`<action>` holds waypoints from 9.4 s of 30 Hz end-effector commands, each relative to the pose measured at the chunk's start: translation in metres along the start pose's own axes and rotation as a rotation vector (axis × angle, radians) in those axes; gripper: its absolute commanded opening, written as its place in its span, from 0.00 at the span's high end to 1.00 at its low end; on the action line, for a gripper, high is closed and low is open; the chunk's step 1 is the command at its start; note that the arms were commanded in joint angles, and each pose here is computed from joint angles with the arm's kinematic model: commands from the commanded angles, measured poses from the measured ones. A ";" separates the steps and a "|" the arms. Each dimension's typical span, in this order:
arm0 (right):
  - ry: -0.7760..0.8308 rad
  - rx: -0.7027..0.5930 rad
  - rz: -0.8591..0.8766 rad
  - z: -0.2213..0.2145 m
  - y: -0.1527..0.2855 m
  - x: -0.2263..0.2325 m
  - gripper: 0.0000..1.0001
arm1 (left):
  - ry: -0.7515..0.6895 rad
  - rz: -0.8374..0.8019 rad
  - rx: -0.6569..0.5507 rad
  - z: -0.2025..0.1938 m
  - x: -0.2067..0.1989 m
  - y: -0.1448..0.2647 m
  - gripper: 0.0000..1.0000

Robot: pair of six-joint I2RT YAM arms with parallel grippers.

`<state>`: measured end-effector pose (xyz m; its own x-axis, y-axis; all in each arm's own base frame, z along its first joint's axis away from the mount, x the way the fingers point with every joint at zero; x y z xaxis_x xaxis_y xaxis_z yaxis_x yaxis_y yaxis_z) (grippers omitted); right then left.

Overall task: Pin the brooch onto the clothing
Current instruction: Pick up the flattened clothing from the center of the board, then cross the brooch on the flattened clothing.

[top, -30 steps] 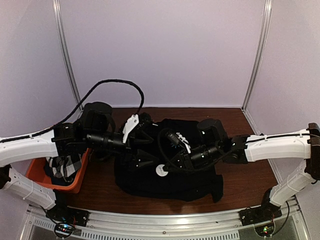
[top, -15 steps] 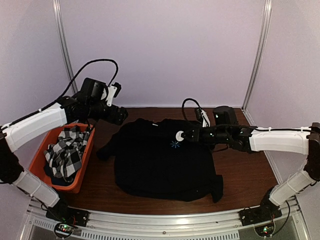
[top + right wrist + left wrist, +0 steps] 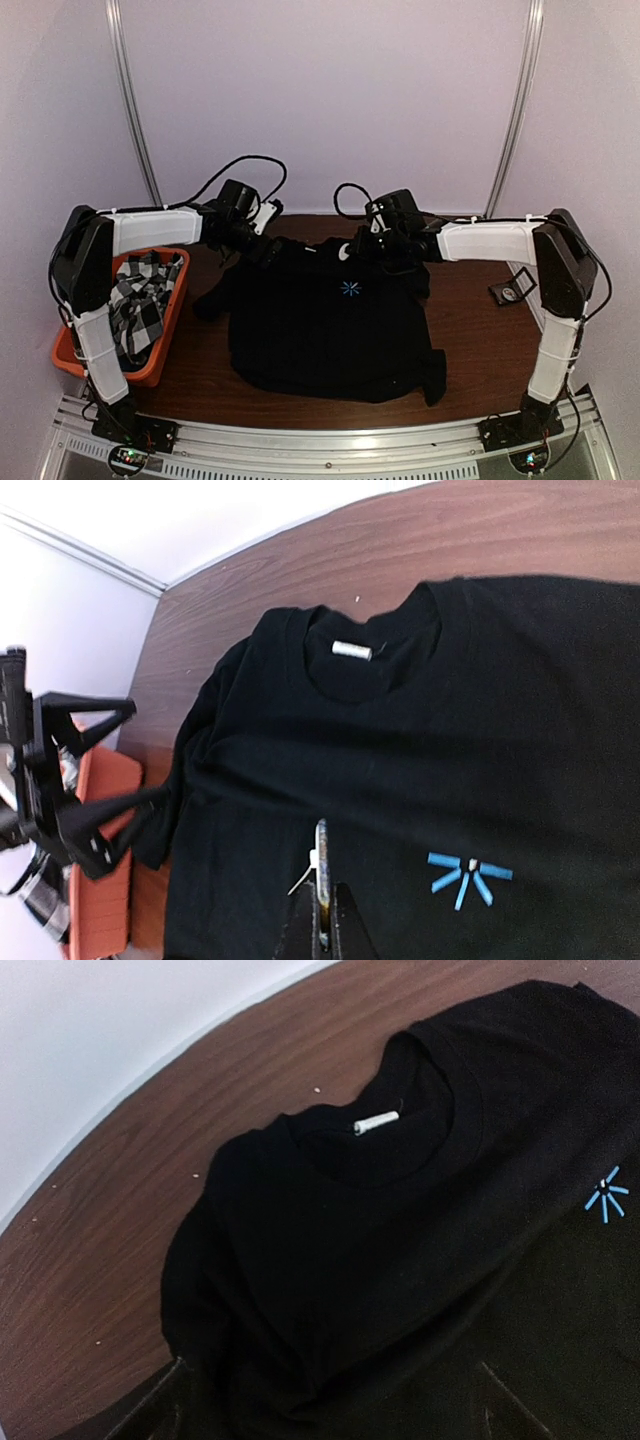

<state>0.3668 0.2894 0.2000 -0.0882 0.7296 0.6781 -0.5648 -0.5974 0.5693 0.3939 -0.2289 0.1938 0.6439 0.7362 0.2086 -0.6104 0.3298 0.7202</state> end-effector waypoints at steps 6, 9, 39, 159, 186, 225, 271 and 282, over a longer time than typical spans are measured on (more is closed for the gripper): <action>0.059 -0.031 -0.126 0.021 -0.067 0.009 1.00 | -0.061 -0.064 -0.110 -0.001 -0.006 -0.027 0.03; 0.088 -0.026 -0.190 0.020 -0.086 0.015 1.00 | -0.103 -0.065 -0.090 -0.006 -0.008 -0.032 0.04; 0.012 -0.084 -0.177 -0.005 -0.059 0.035 1.00 | -0.120 -0.454 -0.076 -0.026 0.021 -0.083 0.29; -0.192 0.171 -0.056 -0.051 -0.111 0.020 1.00 | -0.035 -0.344 -0.219 -0.025 -0.084 -0.039 1.00; -0.047 0.321 -0.014 -0.080 -0.106 0.021 1.00 | -0.047 -0.332 -0.198 -0.028 -0.084 -0.042 1.00; -0.023 0.401 0.019 -0.070 -0.110 0.003 1.00 | 0.034 -0.212 -0.223 -0.065 -0.080 -0.014 0.18; -0.026 0.465 0.025 -0.069 -0.118 -0.001 1.00 | -0.275 -0.269 -0.197 -0.051 -0.095 -0.042 1.00; 0.024 0.532 0.061 -0.078 -0.119 -0.001 1.00 | -0.276 -0.274 -0.222 -0.048 -0.095 -0.035 1.00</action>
<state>0.3752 0.3818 0.1048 -0.1035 0.6923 0.7141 -0.1199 -0.7214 0.6820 0.3341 -0.2752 0.1006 0.8681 0.4440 0.2217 -0.4645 0.5694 0.6782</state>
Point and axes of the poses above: each gripper's point midway between its finger pads, its own y axis back along the fingers, its own x axis along the line the jaws close on, z = x × y, the point moved 9 cm from there along y, back along the fingers, and after that the axes turned 7 degrees about -y, right-handed, at the moved point
